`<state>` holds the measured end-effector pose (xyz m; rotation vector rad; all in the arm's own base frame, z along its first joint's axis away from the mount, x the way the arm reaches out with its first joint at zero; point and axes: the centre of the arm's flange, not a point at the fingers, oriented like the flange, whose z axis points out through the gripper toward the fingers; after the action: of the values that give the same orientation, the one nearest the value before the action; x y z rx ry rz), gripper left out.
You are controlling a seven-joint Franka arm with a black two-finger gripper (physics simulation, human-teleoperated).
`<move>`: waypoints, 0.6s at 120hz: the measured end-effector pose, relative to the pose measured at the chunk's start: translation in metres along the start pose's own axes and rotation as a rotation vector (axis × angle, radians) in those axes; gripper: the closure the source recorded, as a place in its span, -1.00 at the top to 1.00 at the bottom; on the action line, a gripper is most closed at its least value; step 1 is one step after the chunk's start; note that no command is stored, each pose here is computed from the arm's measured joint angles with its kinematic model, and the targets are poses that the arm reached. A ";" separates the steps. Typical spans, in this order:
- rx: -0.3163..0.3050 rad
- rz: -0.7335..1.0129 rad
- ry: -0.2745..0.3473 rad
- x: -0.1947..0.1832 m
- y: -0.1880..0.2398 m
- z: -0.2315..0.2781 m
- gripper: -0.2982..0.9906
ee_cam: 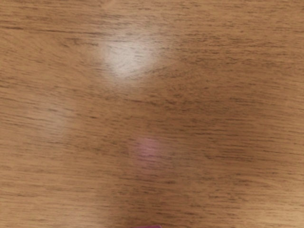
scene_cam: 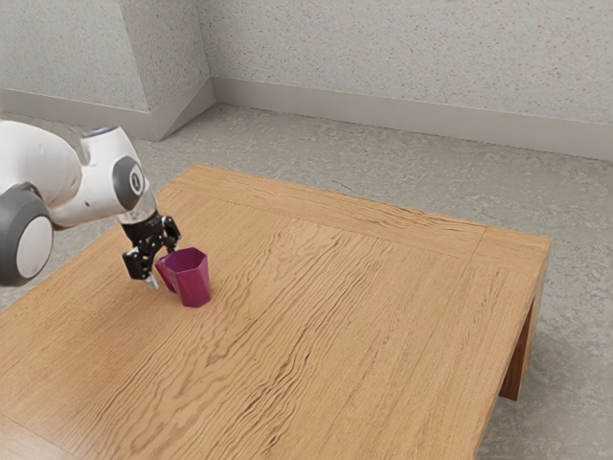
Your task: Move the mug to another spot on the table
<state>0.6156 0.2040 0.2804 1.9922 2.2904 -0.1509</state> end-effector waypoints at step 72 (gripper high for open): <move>-0.033 0.030 -0.021 -0.002 0.003 0.000 -0.33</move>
<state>0.6186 0.2024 0.2809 1.9983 2.2346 -0.1307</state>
